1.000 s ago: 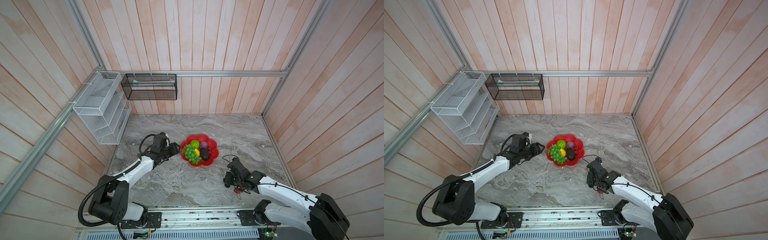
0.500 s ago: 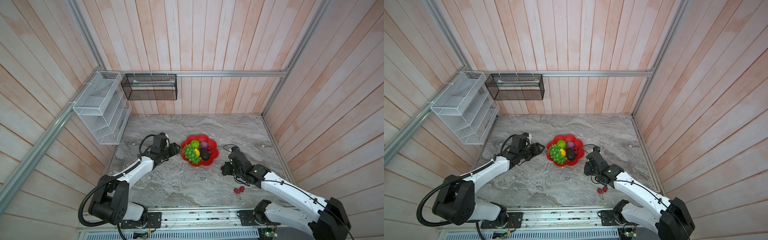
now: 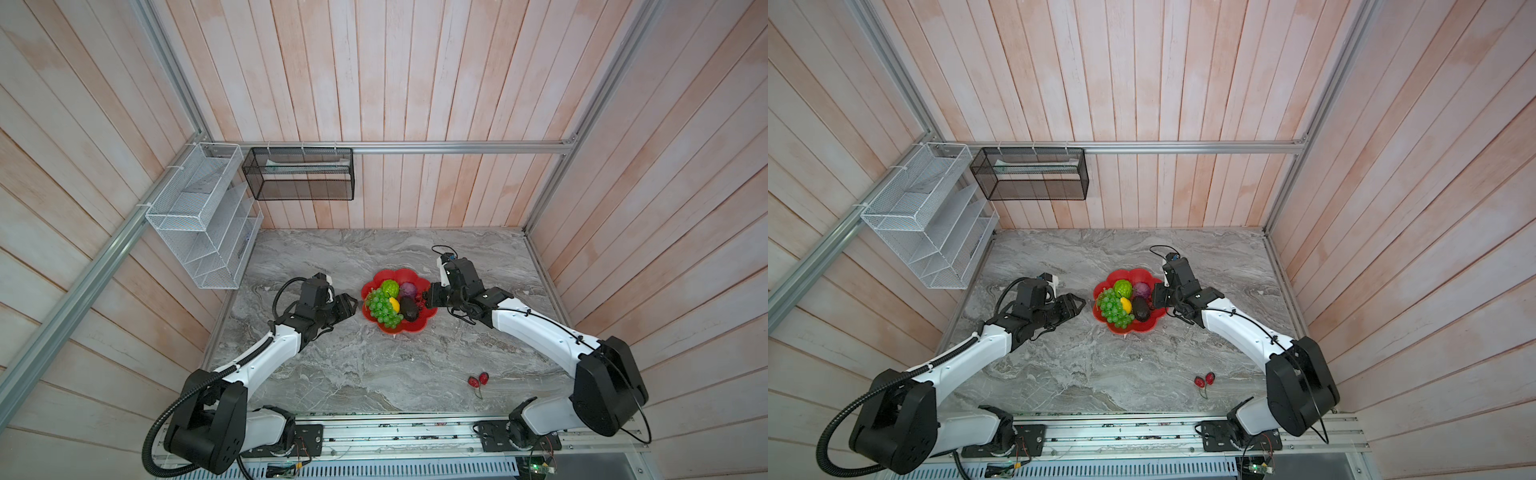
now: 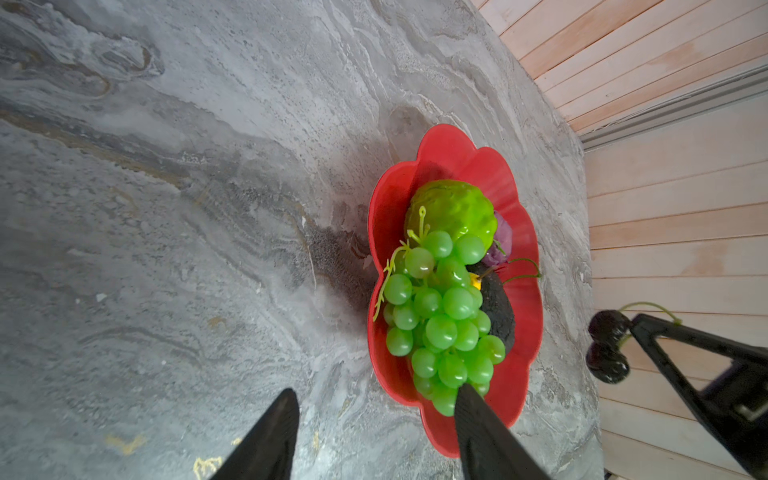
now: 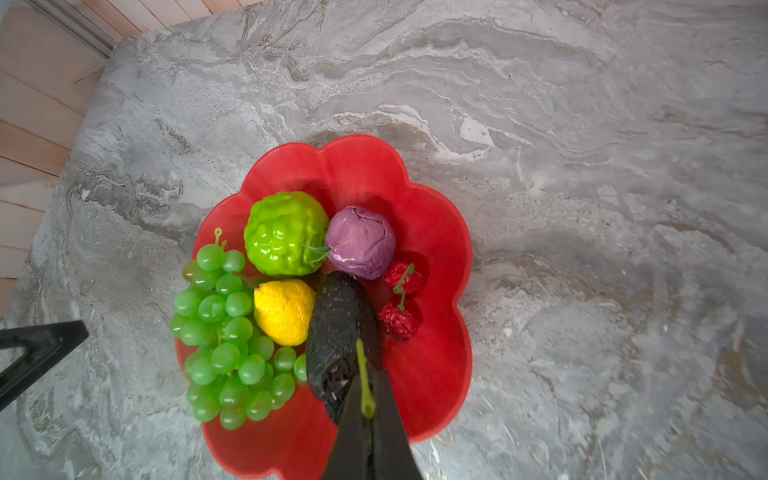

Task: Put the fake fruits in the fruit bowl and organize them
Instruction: 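Carry the dark cherries into the bowl and open the right gripper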

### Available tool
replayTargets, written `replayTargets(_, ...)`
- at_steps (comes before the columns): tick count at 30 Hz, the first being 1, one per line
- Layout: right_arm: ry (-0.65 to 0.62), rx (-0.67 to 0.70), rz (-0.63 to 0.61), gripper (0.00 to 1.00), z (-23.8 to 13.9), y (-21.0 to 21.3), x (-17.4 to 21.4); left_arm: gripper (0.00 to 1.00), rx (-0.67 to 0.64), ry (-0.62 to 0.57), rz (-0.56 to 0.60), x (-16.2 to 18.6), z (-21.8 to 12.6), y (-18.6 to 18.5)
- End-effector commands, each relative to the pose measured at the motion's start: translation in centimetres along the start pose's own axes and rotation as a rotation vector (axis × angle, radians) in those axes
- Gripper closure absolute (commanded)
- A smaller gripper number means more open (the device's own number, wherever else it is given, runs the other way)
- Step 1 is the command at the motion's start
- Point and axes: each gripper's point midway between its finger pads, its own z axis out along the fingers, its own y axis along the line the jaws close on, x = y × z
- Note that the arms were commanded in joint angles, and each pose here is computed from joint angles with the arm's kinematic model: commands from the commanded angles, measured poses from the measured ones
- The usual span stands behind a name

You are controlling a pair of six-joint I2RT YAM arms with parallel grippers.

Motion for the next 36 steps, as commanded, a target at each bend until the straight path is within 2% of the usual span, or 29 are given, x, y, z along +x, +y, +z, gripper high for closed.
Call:
replayTargets(1, -0.037, -0.063, 0.0, 1.0, 0.8, 0.9, -1.8, 0.37, -0.02, -0.029, -0.011, -0.3, -0.6, 0.5)
replayTargets(9, 0.015, -0.099, 0.01, 1.0, 3.8, 0.4, -0.6, 0.38, -0.025, -0.029, 0.0, -0.7, -0.6, 0.3)
replayTargets(27, 0.053, -0.057, -0.037, 1.0, 7.4, -0.8, 0.0, 0.38, -0.02, -0.021, 0.006, -1.2, -0.2, -0.1)
replayTargets(31, 0.046, -0.053, -0.043, 0.93, 7.2, -0.6, -0.3, 0.37, -0.019, -0.018, 0.002, -1.1, -0.1, -0.1)
replayTargets(36, 0.025, -0.054, -0.054, 0.75, 6.4, -0.3, -1.3, 0.38, -0.019, -0.016, 0.005, -1.2, 0.0, -0.1)
